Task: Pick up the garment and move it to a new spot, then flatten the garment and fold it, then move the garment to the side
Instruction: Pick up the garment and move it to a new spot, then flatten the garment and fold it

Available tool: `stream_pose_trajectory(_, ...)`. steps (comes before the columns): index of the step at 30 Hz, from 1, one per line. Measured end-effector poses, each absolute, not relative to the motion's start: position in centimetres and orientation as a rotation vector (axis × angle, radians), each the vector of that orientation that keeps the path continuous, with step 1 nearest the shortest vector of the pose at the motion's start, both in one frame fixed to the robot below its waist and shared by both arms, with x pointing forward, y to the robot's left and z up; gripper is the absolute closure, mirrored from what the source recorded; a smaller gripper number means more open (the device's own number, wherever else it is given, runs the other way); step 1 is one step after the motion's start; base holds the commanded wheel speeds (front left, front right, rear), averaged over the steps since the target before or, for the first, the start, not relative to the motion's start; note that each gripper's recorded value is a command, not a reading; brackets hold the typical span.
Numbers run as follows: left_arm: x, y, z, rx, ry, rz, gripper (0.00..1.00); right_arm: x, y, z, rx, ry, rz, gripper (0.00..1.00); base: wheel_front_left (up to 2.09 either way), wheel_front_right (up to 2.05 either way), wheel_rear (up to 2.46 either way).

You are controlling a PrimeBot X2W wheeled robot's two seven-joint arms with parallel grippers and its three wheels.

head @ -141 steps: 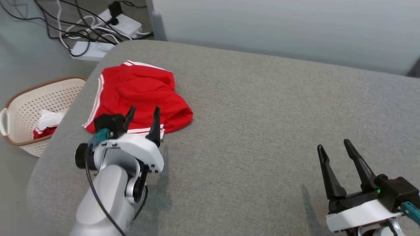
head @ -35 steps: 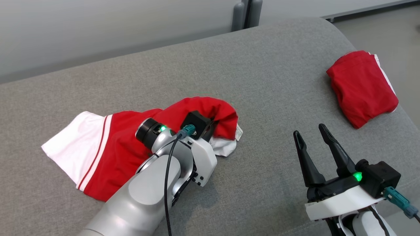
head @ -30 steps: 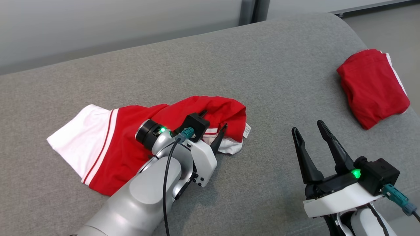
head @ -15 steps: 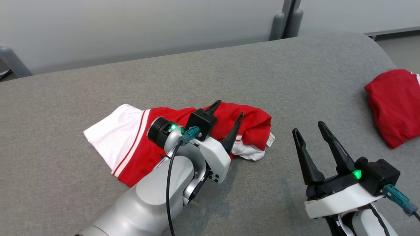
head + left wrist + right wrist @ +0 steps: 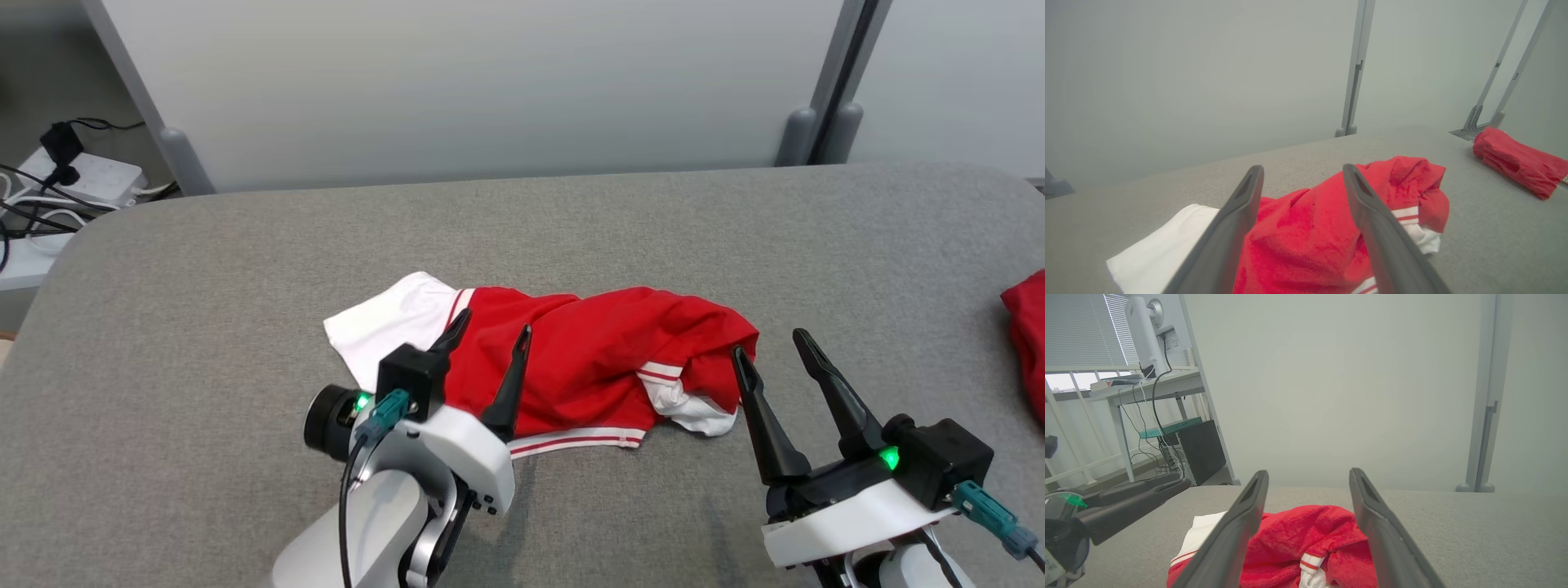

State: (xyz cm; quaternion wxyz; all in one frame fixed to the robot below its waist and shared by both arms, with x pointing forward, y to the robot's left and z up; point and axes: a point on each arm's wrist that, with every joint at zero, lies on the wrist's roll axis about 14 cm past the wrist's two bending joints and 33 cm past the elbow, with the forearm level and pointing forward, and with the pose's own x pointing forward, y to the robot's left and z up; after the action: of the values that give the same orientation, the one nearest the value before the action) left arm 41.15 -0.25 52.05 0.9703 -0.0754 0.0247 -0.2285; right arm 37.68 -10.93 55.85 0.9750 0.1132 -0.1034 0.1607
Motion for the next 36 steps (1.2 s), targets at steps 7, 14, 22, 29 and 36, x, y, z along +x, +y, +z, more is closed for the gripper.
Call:
stream_pose_trajectory(7,38.8,3.3,50.8,-0.195,0.071,-0.346,0.00,37.2,-9.7,56.4,0.232,-0.220,0.361,0.00,0.00,0.00,0.00)
stream_pose_trajectory(14,37.0,4.8,48.3,-0.215,0.140,-0.298,0.00,37.2,-9.5,56.4,0.232,-0.221,0.367,0.00,0.00,0.00,0.00)
stream_pose_trajectory(22,36.1,4.7,47.1,-0.236,0.181,-0.288,0.00,36.8,-9.9,56.3,0.231,-0.220,0.355,0.00,0.00,0.00,0.00)
stream_pose_trajectory(29,36.0,4.6,45.5,-0.216,0.247,-0.291,0.00,36.6,-10.4,56.0,0.231,-0.212,0.338,0.00,0.00,0.00,0.00)
stream_pose_trajectory(36,35.1,4.8,42.0,-0.171,0.366,-0.294,0.00,36.6,-10.7,55.6,0.231,-0.202,0.329,0.00,0.00,0.00,0.00)
